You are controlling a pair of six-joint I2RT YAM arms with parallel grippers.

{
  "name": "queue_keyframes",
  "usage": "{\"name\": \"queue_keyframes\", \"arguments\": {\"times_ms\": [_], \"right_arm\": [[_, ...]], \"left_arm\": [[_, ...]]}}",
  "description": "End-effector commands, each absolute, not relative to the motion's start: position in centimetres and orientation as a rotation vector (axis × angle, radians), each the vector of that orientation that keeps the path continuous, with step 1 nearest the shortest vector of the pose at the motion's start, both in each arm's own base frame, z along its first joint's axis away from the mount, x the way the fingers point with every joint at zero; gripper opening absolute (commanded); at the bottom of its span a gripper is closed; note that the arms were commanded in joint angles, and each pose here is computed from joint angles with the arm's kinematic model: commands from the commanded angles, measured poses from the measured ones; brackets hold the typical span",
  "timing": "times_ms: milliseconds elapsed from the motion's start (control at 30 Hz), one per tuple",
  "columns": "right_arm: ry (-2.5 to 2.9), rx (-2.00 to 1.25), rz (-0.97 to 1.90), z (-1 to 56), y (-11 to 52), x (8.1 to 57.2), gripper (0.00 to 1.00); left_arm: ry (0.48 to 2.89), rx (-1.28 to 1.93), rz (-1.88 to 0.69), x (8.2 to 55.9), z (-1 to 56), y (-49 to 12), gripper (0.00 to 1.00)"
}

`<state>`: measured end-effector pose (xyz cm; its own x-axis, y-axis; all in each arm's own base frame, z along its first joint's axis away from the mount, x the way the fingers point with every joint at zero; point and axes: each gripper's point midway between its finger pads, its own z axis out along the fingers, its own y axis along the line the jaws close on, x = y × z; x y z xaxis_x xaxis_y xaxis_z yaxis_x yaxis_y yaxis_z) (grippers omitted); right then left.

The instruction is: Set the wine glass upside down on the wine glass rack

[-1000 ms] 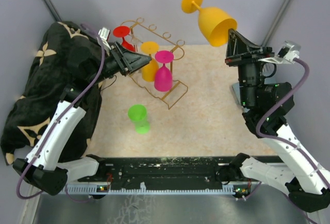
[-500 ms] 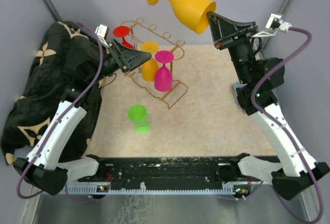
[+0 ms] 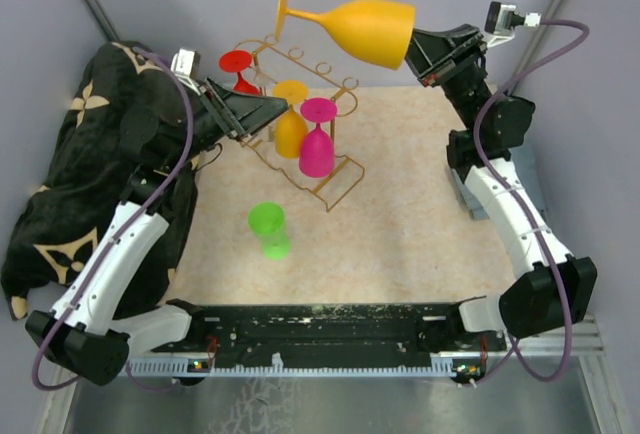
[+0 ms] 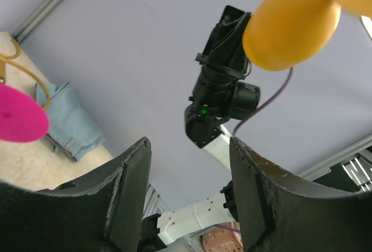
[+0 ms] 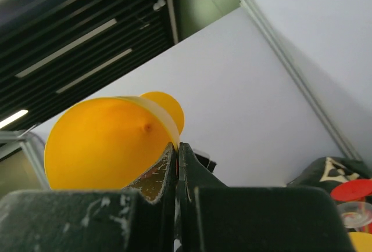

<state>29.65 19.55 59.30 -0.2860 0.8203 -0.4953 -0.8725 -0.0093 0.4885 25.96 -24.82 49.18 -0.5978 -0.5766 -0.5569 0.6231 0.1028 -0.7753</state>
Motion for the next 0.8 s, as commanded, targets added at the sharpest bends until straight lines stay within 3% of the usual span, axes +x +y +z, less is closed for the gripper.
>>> {"name": "queue_keyframes", "arguments": {"times_ms": [0,467,767], "right_arm": [[0.765,-0.309,1.793,60.4,19.8,24.9,0.00],[0.737,-0.466,1.991,56.9,20.2,25.0,0.00],[0.730,-0.473,2.030,56.1,20.3,25.8,0.00]], "left_arm": [[1.290,0.109,-1.739,24.4,52.5,-24.0,0.63],[0.979,0.194,-2.318,22.7,54.0,-22.5,0.64],[0.808,0.334,-2.359,19.9,56.0,-21.1,0.62]]}}
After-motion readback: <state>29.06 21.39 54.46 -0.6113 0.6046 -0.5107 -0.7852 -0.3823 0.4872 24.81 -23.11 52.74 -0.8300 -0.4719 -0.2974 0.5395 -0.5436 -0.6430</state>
